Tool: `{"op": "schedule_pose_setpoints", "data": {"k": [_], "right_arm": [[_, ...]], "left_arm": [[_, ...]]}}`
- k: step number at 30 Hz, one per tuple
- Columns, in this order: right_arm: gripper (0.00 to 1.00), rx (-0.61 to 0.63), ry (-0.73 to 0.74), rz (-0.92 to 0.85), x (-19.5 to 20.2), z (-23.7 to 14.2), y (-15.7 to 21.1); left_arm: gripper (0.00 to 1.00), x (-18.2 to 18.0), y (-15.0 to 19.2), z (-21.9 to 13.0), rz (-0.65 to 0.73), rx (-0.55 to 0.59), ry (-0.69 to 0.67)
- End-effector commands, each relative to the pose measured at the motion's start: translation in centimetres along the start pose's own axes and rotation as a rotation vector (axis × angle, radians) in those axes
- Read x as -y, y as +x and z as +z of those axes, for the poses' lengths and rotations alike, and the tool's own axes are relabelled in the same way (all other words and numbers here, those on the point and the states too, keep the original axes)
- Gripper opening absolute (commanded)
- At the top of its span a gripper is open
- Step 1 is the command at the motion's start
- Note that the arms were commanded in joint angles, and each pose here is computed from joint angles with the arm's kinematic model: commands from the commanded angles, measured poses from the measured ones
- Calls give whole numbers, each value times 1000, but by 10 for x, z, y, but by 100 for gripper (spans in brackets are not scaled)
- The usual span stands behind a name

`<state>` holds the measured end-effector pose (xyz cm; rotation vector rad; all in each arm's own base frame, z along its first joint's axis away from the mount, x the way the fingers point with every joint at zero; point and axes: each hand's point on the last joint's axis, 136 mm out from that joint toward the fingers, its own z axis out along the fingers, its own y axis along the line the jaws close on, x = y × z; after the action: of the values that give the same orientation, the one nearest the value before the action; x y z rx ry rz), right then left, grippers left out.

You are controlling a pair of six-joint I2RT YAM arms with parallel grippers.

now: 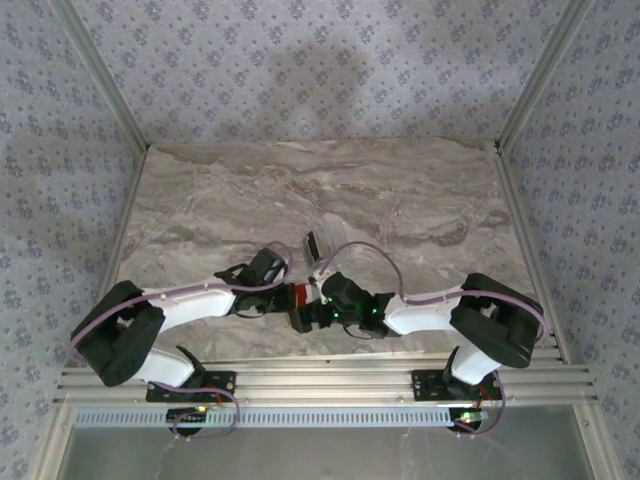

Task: Put the credit cards into the card holder

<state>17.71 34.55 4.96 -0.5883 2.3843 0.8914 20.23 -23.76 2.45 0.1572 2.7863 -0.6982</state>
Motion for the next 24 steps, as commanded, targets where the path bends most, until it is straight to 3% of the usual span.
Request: {"op": "schedule_pose_setpoints", "data": {"k": [1, 8, 15, 22, 24], "right_arm": [[96, -78, 166, 38, 38, -12, 35], [99, 0, 319, 5, 54, -38, 9], [94, 25, 308, -46, 43, -58, -20], [77, 19, 290, 2, 52, -69, -23], [68, 28, 303, 25, 60, -73, -27]], "left_arm": [[2, -6, -3, 2, 56, -6, -80], [1, -6, -3, 10, 82, -18, -99], [0, -1, -3, 4, 77, 7, -76], [3, 22, -22, -32, 78, 83, -29], [4, 31, -28, -40, 79, 98, -1]]}}
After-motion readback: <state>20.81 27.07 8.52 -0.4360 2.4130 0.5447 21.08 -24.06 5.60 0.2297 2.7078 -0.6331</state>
